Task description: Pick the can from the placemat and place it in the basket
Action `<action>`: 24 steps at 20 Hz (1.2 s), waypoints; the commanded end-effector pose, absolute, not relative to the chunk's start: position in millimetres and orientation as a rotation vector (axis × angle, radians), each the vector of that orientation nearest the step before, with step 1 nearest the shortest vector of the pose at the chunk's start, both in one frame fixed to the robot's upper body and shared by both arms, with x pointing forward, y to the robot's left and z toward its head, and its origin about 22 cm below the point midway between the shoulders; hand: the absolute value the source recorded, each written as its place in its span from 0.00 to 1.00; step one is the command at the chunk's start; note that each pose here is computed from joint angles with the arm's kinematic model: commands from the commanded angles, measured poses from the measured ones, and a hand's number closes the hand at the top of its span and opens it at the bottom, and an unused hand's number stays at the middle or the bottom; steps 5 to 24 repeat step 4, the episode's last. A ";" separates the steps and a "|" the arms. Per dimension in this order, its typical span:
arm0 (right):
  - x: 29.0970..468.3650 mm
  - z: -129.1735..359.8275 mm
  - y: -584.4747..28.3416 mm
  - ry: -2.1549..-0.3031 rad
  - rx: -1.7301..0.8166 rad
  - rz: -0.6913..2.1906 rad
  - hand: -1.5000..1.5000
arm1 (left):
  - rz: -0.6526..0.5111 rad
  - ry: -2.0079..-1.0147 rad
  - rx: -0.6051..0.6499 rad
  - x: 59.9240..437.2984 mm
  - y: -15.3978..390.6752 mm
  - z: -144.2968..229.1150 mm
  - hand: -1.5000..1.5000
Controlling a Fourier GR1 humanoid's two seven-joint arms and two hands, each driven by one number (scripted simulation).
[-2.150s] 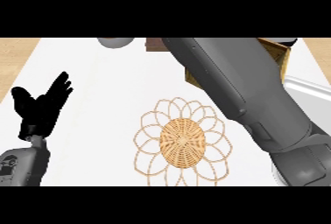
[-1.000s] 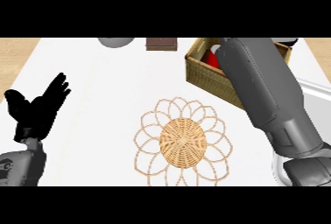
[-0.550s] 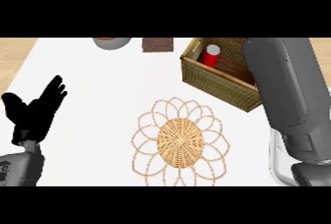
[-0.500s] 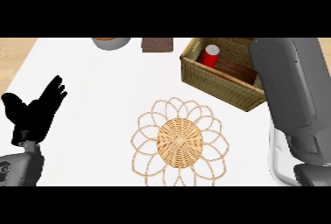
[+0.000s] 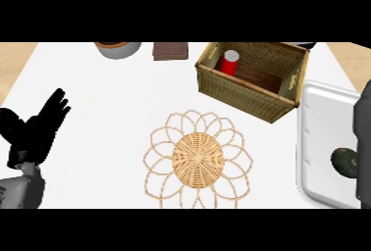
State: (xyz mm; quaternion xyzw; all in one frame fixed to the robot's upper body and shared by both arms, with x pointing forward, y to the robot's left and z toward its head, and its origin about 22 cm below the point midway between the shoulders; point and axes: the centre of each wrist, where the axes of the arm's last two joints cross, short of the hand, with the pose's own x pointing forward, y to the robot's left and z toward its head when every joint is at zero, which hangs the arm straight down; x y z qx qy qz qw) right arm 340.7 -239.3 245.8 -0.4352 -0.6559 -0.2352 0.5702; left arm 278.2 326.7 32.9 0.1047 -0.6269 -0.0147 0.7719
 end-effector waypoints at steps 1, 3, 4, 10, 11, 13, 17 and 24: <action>285.1 245.2 -273.4 -1.521 -0.952 -0.448 0.00 | -0.025 -1.372 0.236 272.9 327.4 29.5 0.50; 258.3 234.2 -291.6 -1.523 -0.952 -0.426 0.00 | -0.022 -1.360 0.229 267.1 341.4 31.3 0.50; 248.3 224.0 -287.6 -1.508 -0.955 -0.409 0.00 | -0.025 -1.369 0.220 277.9 323.8 35.9 0.50; 248.3 224.0 -287.6 -1.508 -0.955 -0.409 0.00 | -0.025 -1.369 0.220 277.9 323.8 35.9 0.50; 248.3 224.0 -287.6 -1.508 -0.955 -0.409 0.00 | -0.025 -1.369 0.220 277.9 323.8 35.9 0.50; 248.3 224.0 -287.6 -1.508 -0.955 -0.409 0.00 | -0.025 -1.369 0.220 277.9 323.8 35.9 0.50; 248.3 224.0 -287.6 -1.508 -0.955 -0.409 0.00 | -0.025 -1.369 0.220 277.9 323.8 35.9 0.50; 248.3 224.0 -287.6 -1.508 -0.955 -0.409 0.00 | -0.025 -1.369 0.220 277.9 323.8 35.9 0.50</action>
